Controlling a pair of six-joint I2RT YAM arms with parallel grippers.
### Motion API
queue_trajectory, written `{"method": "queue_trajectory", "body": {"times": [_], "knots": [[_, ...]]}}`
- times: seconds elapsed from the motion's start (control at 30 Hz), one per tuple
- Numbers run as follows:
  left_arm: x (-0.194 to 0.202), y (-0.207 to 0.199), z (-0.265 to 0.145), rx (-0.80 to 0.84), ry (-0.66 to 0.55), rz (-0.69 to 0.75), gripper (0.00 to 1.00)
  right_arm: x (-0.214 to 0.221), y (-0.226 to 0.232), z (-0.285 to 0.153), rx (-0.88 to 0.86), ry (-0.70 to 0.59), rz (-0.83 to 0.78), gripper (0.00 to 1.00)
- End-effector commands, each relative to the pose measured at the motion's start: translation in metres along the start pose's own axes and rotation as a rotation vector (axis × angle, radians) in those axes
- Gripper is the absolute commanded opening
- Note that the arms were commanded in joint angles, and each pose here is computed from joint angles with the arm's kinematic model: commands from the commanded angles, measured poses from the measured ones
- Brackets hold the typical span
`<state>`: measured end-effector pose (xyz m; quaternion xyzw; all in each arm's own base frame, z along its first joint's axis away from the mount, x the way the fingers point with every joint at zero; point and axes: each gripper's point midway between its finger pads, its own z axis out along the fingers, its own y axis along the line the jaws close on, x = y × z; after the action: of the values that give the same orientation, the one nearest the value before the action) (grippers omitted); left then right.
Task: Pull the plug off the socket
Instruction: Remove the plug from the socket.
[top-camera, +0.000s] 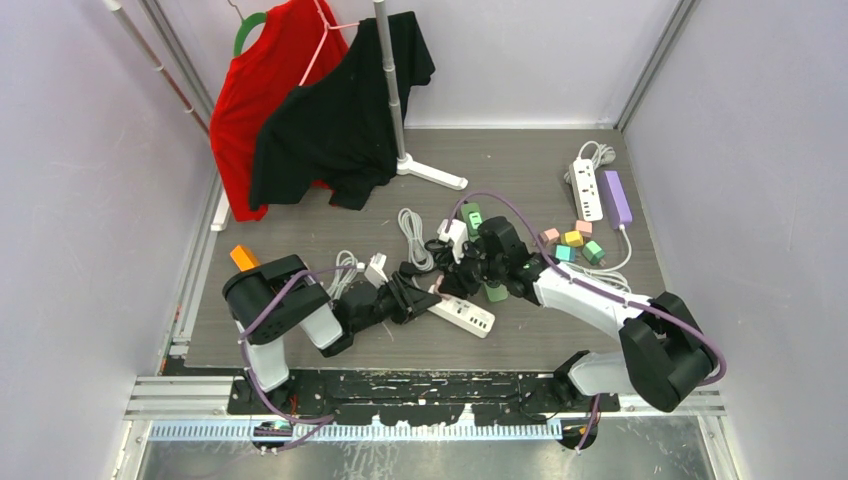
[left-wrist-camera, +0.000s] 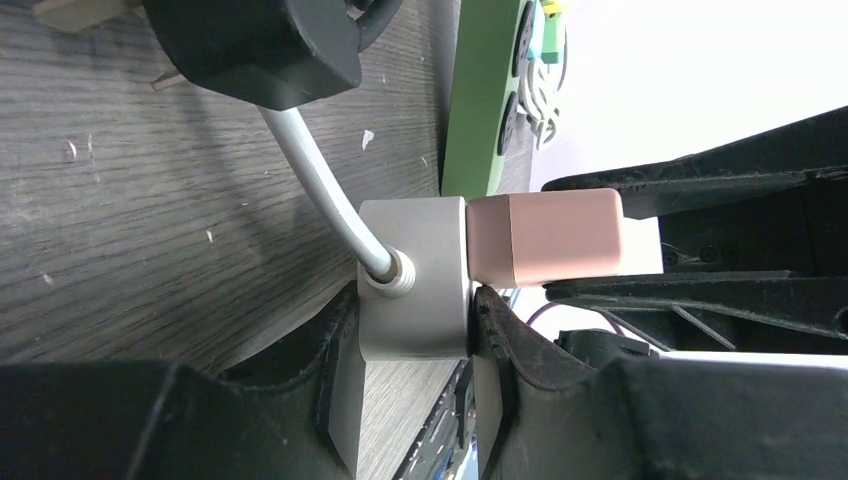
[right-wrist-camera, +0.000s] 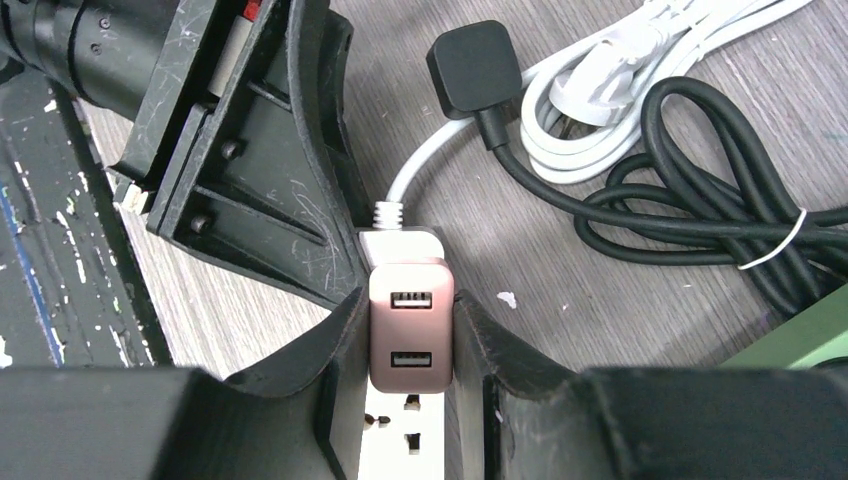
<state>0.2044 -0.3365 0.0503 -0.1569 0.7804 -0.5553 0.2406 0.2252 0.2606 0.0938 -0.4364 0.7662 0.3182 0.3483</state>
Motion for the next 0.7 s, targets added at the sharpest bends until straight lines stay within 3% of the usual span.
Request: {"method": "queue_trajectory", "body": {"times": [0.0, 0.1, 0.17, 0.27, 0.47, 0.57, 0.67], "knots": [[-0.007, -0.007, 0.008, 0.019, -0.027, 0.08, 0.0, -0.031, 0.024, 0.009, -0.058, -0.085, -0.008, 0.01], [-0.008, -0.006, 0.007, 0.01, -0.035, 0.079, 0.0, -0.036, -0.02, 0.005, 0.161, -0.093, 0.031, 0.01], [-0.01, -0.003, 0.003, -0.001, -0.046, 0.08, 0.0, -0.036, -0.039, -0.005, 0.219, -0.105, 0.057, 0.01], [-0.014, 0.0, -0.002, -0.006, -0.053, 0.078, 0.0, -0.034, -0.035, -0.015, 0.136, -0.12, 0.091, 0.01], [-0.018, -0.001, -0.005, 0.011, -0.05, 0.079, 0.0, -0.031, 0.033, -0.013, -0.195, -0.128, 0.03, 0.01], [-0.016, -0.004, -0.003, 0.019, -0.037, 0.081, 0.0, -0.039, 0.043, -0.004, -0.181, -0.15, 0.007, 0.01], [-0.013, -0.004, -0.001, 0.016, -0.027, 0.087, 0.0, -0.043, 0.009, 0.004, 0.012, -0.138, 0.055, 0.01]]}}
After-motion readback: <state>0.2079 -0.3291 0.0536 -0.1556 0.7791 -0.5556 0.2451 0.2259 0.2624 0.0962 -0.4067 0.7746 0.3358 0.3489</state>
